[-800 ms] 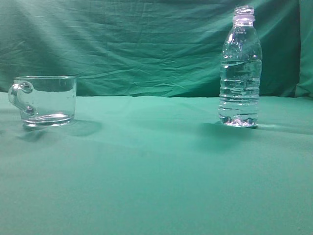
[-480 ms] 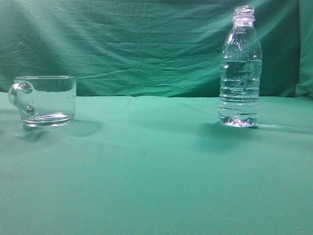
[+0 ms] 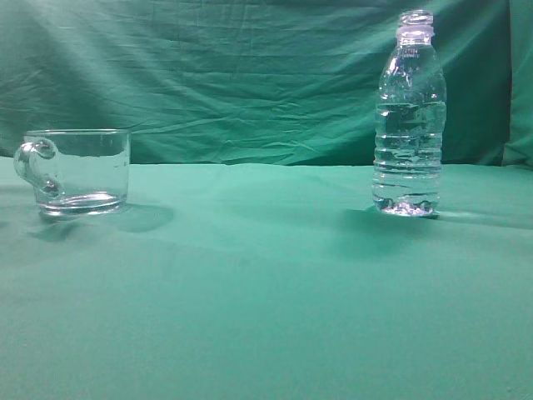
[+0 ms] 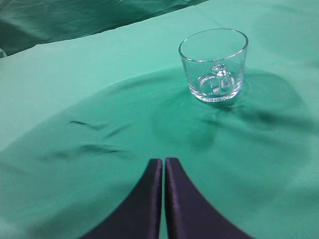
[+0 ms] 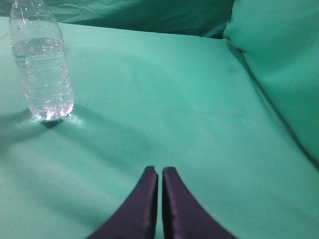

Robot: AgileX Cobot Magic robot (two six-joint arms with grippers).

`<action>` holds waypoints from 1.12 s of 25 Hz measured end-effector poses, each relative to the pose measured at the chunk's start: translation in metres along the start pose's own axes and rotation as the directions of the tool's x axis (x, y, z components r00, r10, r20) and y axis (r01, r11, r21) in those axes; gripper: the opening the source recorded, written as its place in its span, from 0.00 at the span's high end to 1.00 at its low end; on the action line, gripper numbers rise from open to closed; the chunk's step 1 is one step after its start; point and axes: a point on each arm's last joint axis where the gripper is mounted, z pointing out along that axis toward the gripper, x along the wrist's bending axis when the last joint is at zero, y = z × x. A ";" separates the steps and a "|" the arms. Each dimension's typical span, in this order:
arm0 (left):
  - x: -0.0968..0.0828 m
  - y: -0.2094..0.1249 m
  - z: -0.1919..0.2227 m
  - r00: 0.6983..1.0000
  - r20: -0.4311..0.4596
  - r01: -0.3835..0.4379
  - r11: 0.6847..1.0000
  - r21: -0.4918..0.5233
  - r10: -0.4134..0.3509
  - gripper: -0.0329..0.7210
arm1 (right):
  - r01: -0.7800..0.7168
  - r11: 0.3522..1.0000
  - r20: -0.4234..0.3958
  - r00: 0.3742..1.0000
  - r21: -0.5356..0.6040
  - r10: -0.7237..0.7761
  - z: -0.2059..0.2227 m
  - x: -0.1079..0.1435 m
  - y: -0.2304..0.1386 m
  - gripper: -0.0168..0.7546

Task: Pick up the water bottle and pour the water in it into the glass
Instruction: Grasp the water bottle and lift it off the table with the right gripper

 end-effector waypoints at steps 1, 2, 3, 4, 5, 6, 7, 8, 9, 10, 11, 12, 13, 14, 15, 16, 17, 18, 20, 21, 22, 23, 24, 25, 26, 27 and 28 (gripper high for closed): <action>0.000 0.000 0.000 1.000 0.000 0.000 1.000 0.000 0.000 0.96 | 0.000 1.000 0.000 1.000 0.000 0.000 0.000 0.000 0.000 0.98; 0.000 0.000 0.000 1.000 0.000 0.000 1.000 0.000 0.000 0.96 | 0.000 1.000 0.000 1.000 0.000 0.000 0.000 0.000 0.000 0.98; 0.000 0.000 0.000 1.000 0.000 0.000 1.000 0.000 0.000 0.96 | 0.000 1.000 0.000 1.000 0.000 0.000 0.000 0.000 0.000 0.98; 0.000 0.000 0.000 1.000 0.000 0.000 1.000 0.000 0.000 0.96 | 0.002 1.000 0.001 1.000 0.000 -0.002 0.000 0.000 0.000 0.98; 0.000 0.000 0.000 1.000 0.000 0.000 1.000 0.000 0.000 0.96 | 0.003 1.000 0.001 1.000 -0.008 -0.003 0.000 0.000 0.001 0.98; 0.000 0.000 0.000 1.000 0.000 0.000 1.000 0.000 0.000 0.96 | -0.003 1.000 -0.002 1.000 -0.026 0.003 0.000 0.000 0.002 0.98; 0.000 0.000 0.000 1.000 0.000 0.000 1.000 0.000 0.000 0.96 | -0.034 0.997 -0.012 0.999 -0.065 0.033 0.000 0.001 0.005 0.98; 0.000 0.000 0.000 1.000 0.000 0.000 1.000 0.000 0.000 0.96 | -0.085 0.989 -0.030 0.996 -0.123 0.082 -0.001 0.002 0.011 0.98; 0.000 0.000 0.000 1.000 0.000 0.000 1.000 0.000 0.000 0.96 | -0.125 0.975 -0.046 0.992 -0.183 0.118 -0.001 0.002 0.017 0.98; 0.000 0.000 0.000 1.000 0.000 0.000 1.000 0.000 0.000 0.96 | -0.156 0.953 -0.061 0.988 -0.260 0.145 -0.003 0.002 0.024 0.98; 0.000 0.000 0.000 1.000 0.000 0.000 1.000 0.000 0.000 0.96 | -0.174 0.925 -0.073 0.985 -0.338 0.159 -0.005 0.001 0.031 0.98; 0.000 0.000 0.000 1.000 0.000 0.000 1.000 0.000 0.000 0.96 | -0.183 0.899 -0.080 0.983 -0.398 0.164 -0.008 0.001 0.037 0.98; 0.000 0.000 0.000 1.000 0.000 0.000 1.000 0.000 0.000 0.96 | -0.190 0.870 -0.087 0.982 -0.455 0.169 -0.010 0.000 0.042 0.98; 0.000 0.000 0.000 1.000 0.000 0.000 1.000 0.000 0.000 0.96 | -0.204 0.847 -0.096 0.979 -0.491 0.180 -0.012 -0.001 0.045 0.98; 0.000 0.000 0.000 1.000 0.000 0.000 1.000 0.000 0.000 0.96 | -0.224 0.833 -0.108 0.975 -0.506 0.196 -0.013 -0.001 0.047 0.98; 0.000 0.000 0.000 1.000 0.000 0.000 1.000 0.000 0.000 0.96 | -0.241 0.827 -0.117 0.971 -0.508 0.210 -0.013 -0.001 0.047 0.98; 0.000 0.000 0.000 1.000 0.000 0.000 1.000 0.000 0.000 0.96 | -0.254 0.823 -0.124 0.967 -0.507 0.222 -0.014 -0.001 0.048 0.98; 0.000 0.000 0.000 1.000 0.000 0.000 1.000 0.000 0.000 0.96 | -0.265 0.822 -0.130 0.964 -0.504 0.232 -0.014 -0.001 0.050 0.98; 0.000 0.000 0.000 1.000 0.000 0.000 1.000 0.000 0.000 0.96 | -0.275 0.819 -0.135 0.961 -0.503 0.239 -0.016 -0.001 0.059 0.98; 0.000 0.000 0.000 1.000 0.000 0.000 1.000 0.000 0.000 0.96 | -0.276 0.824 -0.134 0.961 -0.495 0.241 -0.016 -0.001 0.063 0.98; 0.000 0.000 0.000 1.000 0.000 0.000 1.000 0.000 0.000 0.96 | -0.277 0.827 -0.133 0.961 -0.489 0.243 -0.016 -0.001 0.068 0.98; 0.000 0.000 0.000 1.000 0.000 0.000 1.000 0.000 0.000 0.96 | -0.277 0.831 -0.132 0.961 -0.483 0.243 -0.015 -0.002 0.073 0.98; 0.000 0.000 0.000 1.000 0.000 0.000 1.000 0.000 0.000 0.96 | -0.278 0.833 -0.131 0.961 -0.478 0.245 -0.015 -0.002 0.077 0.98; 0.000 0.000 0.000 1.000 0.000 0.000 1.000 0.000 0.000 0.96 | -0.280 0.840 -0.129 0.960 -0.465 0.249 -0.013 -0.002 0.079 0.98; 0.000 0.000 0.000 1.000 0.000 0.000 1.000 0.000 0.000 0.96 | -0.288 0.844 -0.130 0.957 -0.452 0.258 -0.011 -0.002 0.082 0.98; 0.000 0.000 0.000 1.000 0.000 0.000 1.000 0.000 0.000 0.96 | -0.296 0.849 -0.130 0.955 -0.439 0.266 -0.009 -0.002 0.083 0.98; 0.000 0.000 0.000 1.000 0.000 0.000 1.000 0.000 0.000 0.96 | -0.303 0.857 -0.127 0.953 -0.416 0.275 -0.005 -0.002 0.083 0.98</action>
